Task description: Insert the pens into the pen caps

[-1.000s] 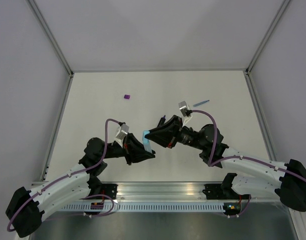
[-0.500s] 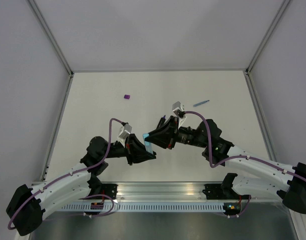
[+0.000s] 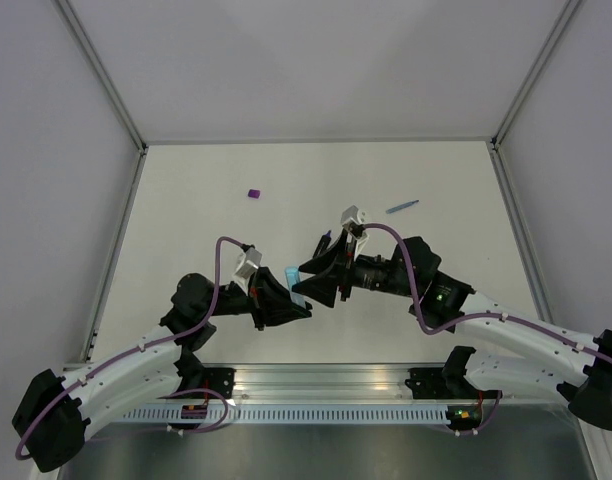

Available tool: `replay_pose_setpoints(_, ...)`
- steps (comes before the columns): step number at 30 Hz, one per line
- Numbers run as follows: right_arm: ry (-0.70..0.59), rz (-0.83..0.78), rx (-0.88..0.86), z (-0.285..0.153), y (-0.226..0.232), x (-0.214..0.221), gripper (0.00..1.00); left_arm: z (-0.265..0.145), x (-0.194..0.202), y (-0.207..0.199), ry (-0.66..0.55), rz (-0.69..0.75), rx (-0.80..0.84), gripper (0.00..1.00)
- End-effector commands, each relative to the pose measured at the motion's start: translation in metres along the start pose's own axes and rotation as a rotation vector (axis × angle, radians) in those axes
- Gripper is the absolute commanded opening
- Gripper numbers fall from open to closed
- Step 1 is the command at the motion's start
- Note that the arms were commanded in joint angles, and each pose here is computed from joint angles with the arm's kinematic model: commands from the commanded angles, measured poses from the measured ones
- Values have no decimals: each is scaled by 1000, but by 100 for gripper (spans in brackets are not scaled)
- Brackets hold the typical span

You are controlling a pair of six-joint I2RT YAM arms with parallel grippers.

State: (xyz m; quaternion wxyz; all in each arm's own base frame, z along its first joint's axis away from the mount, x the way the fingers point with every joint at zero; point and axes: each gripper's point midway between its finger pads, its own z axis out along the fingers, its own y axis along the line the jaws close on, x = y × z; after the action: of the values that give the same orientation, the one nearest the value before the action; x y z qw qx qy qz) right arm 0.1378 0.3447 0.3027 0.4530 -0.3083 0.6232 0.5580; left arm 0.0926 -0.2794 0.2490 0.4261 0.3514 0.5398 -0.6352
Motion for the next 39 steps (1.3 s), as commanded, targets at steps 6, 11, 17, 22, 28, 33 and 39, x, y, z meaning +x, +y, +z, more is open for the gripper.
replay_pose_setpoints(6, -41, -91, 16, 8, 13, -52, 70, 3, -20, -12, -49, 80, 47, 2)
replay_pose_setpoints(11, -37, -92, 11, 19, 15, -63, 72, 3, -20, -12, -50, 81, 48, 2)
replay_pose_setpoints(17, -1, -72, -29, 35, 18, -64, 66, 3, -20, -12, -48, 78, 47, 2)
replay_pose_setpoints(22, 14, -54, -44, 38, 17, -55, 53, 3, -20, -12, -47, 79, 46, 2)
replay_pose_setpoints(28, 27, -21, -62, 30, 16, -35, 37, 3, -20, -12, -47, 77, 46, 2)
replay_pose_setpoints(33, 64, 11, -72, 24, 12, -11, 19, 3, -21, -12, -49, 78, 48, 2)
replay_pose_setpoints(39, 118, 60, -99, 21, 10, 16, 0, 3, -20, -10, -50, 75, 38, 2)
